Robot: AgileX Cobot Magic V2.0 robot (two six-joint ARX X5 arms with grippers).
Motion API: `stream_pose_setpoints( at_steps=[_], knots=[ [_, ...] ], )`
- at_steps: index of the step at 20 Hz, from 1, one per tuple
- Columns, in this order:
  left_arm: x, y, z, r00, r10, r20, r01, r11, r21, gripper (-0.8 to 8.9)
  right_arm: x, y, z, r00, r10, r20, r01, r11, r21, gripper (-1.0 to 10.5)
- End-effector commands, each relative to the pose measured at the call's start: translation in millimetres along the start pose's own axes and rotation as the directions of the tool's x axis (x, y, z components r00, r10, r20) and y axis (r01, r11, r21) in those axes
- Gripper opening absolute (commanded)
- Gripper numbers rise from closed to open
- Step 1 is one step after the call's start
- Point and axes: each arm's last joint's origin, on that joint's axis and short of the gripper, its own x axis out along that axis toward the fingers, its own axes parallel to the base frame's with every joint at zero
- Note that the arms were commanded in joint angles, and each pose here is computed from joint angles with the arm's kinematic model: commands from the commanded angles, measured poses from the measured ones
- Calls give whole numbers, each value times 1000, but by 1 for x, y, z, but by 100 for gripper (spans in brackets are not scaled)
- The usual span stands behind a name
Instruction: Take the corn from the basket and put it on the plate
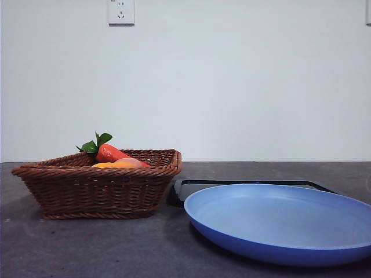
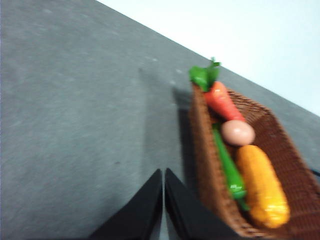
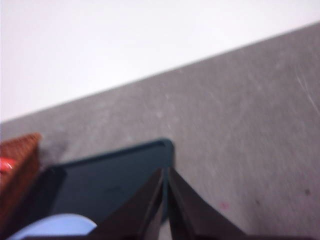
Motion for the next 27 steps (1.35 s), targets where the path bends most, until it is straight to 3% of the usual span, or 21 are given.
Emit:
stream_pose_setpoints(
  at_steps=[1,9,15,20,27],
  knots=[
    [-8,-11,18,999,-34,19,34,999,0,7,-5,8,18,999,26,41,-27,999,18,1],
    [-14,-33,56,989,-124,-80,127,991,39,7,-13,31,64,989,107,-104,-105,994,16,1],
    [-9,-46,81,947,-183,-262,217,971,105,7,-5,44,94,941,175,-288,-194,980,-38,1],
    [-1,-56,96,888,-215,-406,286,950,123,7,7,53,106,832,293,-470,-342,939,-21,1],
    [12,-72,99,781,-281,-558,416,900,130,7,20,61,104,711,321,-626,-410,912,2,1]
  ],
)
